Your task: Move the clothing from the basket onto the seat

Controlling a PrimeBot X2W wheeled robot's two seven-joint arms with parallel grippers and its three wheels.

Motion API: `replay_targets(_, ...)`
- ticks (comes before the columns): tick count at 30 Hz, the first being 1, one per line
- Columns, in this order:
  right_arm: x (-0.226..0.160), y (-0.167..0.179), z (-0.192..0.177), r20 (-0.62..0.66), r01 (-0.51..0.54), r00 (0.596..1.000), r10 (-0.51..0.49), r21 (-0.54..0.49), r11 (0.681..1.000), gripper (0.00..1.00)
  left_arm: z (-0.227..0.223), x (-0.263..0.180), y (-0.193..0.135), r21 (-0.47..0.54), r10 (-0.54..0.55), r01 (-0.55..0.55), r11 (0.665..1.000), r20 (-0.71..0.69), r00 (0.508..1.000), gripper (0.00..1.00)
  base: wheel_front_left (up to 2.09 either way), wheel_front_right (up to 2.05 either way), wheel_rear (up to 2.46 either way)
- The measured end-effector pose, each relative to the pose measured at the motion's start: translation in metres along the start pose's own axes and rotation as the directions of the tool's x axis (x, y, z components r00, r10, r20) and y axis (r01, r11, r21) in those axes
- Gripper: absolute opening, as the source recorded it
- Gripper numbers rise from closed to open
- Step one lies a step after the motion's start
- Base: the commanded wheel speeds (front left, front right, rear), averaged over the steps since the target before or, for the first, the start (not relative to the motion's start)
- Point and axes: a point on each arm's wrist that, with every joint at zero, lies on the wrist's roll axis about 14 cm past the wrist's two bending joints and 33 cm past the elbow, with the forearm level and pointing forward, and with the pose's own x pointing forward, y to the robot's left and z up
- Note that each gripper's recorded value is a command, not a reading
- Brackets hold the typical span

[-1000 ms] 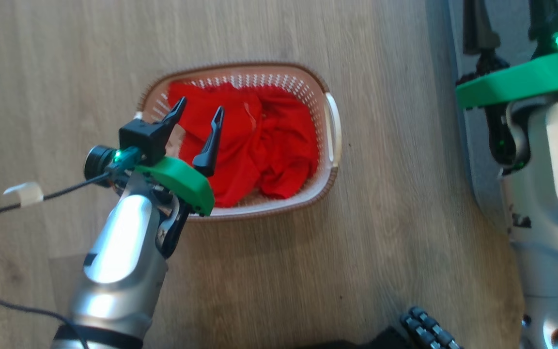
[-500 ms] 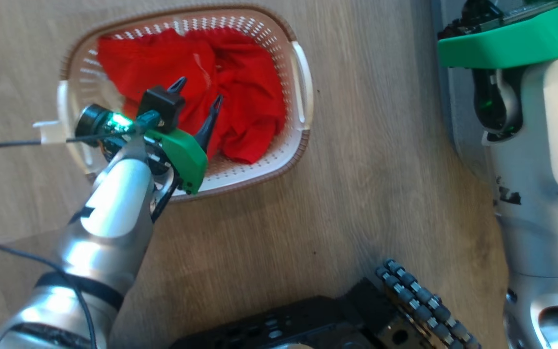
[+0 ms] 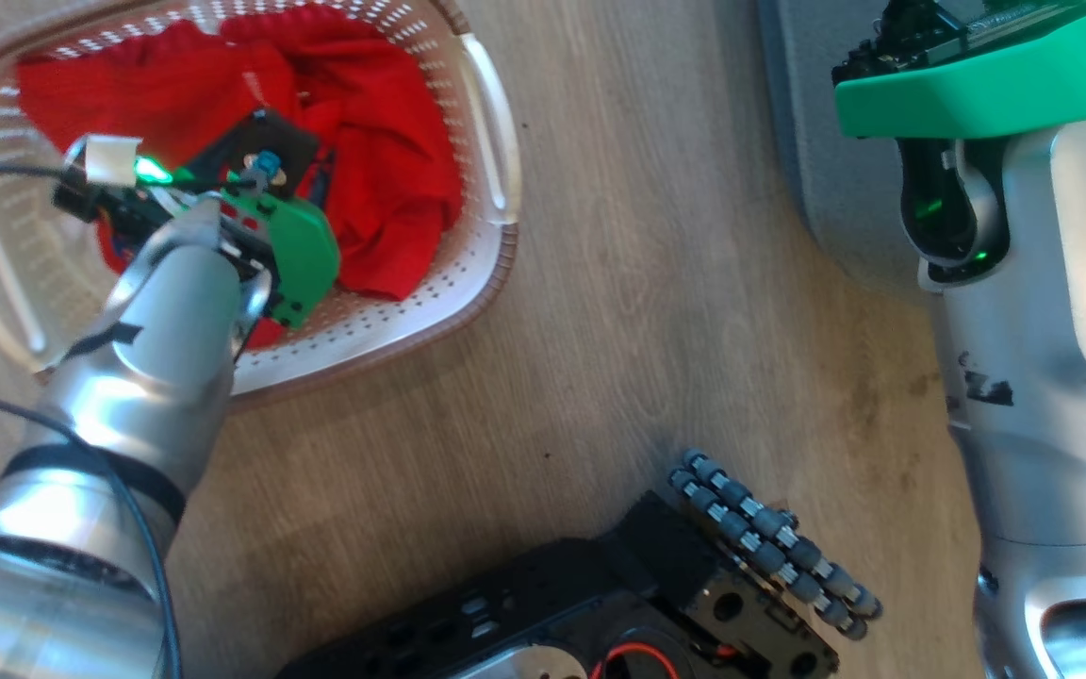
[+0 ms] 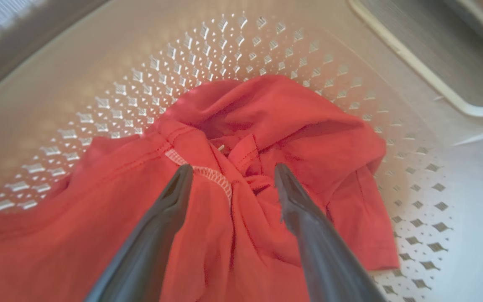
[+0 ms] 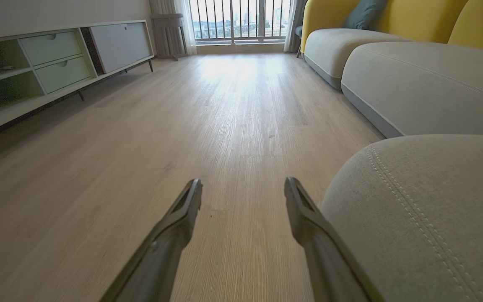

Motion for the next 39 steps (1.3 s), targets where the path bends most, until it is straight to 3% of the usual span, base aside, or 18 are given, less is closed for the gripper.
replay_targets(17, -0.013, -0.020, -0.016, -0.053, 0.053, 0.997, -0.052, 0.023, 0.998, 1.00, -0.050, 0.019, 0.016, 0.135, 0.067, -0.035, 0.990, -0.242, 0.968, 1.00, 0.00, 0.00, 0.00)
replay_targets(18, -0.013, -0.019, -0.016, -0.054, 0.053, 0.997, -0.052, 0.024, 0.998, 1.00, -0.051, 0.019, 0.015, 0.130, 0.066, -0.035, 0.991, -0.245, 0.967, 0.38, 0.00, 0.00, 0.00)
replay_targets(19, -0.012, -0.019, -0.016, -0.053, 0.053, 0.997, -0.052, 0.025, 0.998, 1.00, -0.052, 0.019, 0.014, 0.127, 0.058, -0.027, 0.992, -0.248, 0.967, 0.00, 0.00, 0.00, 0.00)
replay_targets(28, -0.009, -0.014, 0.004, -0.007, 0.046, 0.999, -0.046, 0.032, 0.998, 1.00, -0.019, 0.005, 0.007, 0.049, 0.038, -0.031, 0.998, -0.166, 0.985, 0.00, 0.00, 0.00, 0.00)
replay_targets(39, -0.021, 0.008, 0.032, 0.021, 0.010, 1.000, -0.010, 0.002, 1.000, 1.00, 0.038, -0.048, 0.001, -0.032, 0.072, -0.072, 0.997, -0.006, 0.997, 0.00, 0.00, 0.00, 0.00)
